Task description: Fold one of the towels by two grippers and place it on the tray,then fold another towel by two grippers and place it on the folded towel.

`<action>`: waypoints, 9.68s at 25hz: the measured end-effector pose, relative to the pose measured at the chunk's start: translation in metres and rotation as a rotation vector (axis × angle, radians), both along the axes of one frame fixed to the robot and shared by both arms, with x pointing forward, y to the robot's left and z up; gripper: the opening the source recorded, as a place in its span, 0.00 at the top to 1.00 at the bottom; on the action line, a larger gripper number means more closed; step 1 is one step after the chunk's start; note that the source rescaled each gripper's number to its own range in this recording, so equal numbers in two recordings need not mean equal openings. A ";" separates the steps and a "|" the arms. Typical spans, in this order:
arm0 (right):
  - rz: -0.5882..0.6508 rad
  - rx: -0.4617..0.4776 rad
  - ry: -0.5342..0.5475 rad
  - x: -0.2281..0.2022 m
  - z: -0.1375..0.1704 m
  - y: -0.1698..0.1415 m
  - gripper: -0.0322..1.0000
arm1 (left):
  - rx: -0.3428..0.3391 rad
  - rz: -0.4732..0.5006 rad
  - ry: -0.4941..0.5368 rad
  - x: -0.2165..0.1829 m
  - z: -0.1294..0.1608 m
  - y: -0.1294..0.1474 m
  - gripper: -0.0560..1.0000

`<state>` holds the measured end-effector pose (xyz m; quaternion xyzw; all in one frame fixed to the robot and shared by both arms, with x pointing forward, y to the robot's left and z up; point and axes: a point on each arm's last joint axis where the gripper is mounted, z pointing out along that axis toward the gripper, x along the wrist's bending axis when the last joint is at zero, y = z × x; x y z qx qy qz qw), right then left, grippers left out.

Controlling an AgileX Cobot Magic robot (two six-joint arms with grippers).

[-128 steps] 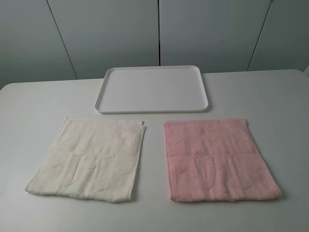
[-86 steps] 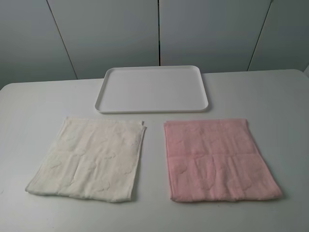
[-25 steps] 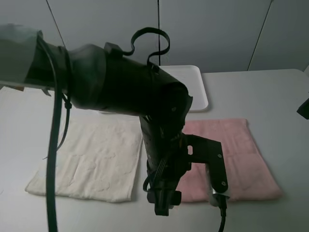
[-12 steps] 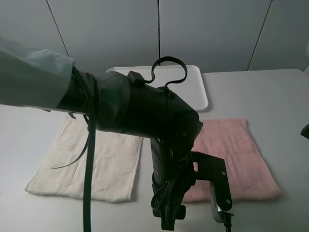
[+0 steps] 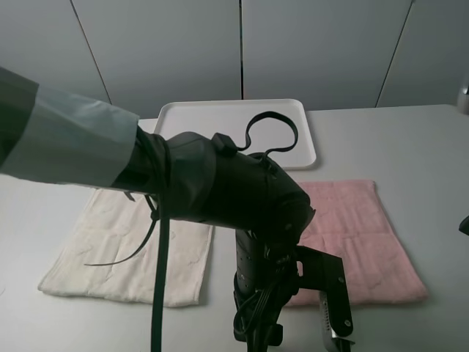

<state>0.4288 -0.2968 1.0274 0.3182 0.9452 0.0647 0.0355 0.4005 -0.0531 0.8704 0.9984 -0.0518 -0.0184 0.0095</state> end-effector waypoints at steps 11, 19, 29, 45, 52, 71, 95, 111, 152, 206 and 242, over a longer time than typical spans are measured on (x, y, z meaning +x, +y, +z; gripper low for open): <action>0.368 -0.058 0.027 -0.021 -0.046 0.018 0.00 | -0.002 0.002 -0.001 0.000 0.000 -0.001 0.07; 0.464 -0.058 0.011 -0.038 -0.077 0.022 0.00 | -0.002 0.002 -0.001 0.000 0.000 -0.001 0.07; 0.563 -0.057 0.035 -0.041 -0.099 0.032 0.00 | -0.001 0.001 -0.002 0.001 0.000 -0.001 0.07; 0.569 -0.044 0.203 -0.030 -0.144 0.034 0.00 | 0.005 -0.011 -0.014 0.001 0.000 -0.001 0.07; 0.586 -0.047 0.231 -0.028 -0.154 0.033 0.00 | 0.007 -0.012 -0.016 0.001 -0.001 0.000 0.07; 0.649 -0.129 0.061 -0.017 -0.164 0.030 0.96 | 0.004 0.008 -0.025 0.002 -0.002 -0.001 0.07; 0.647 -0.129 0.061 -0.017 -0.164 0.030 0.96 | -0.047 0.022 -0.169 0.008 -0.003 -0.009 0.76; 0.468 -0.120 0.010 -0.026 -0.143 0.029 0.96 | -0.180 0.094 -0.228 0.024 0.029 -0.010 0.95; -0.588 0.134 -0.292 0.057 -0.113 0.042 0.96 | -0.396 0.520 -0.310 0.145 0.050 0.021 0.90; -0.880 0.002 0.174 0.108 -0.098 0.027 0.00 | -0.096 1.216 -0.087 0.209 0.007 0.022 0.14; -0.983 -0.032 0.253 0.140 -0.120 -0.007 0.00 | -0.106 1.135 -0.088 0.213 0.005 0.017 0.02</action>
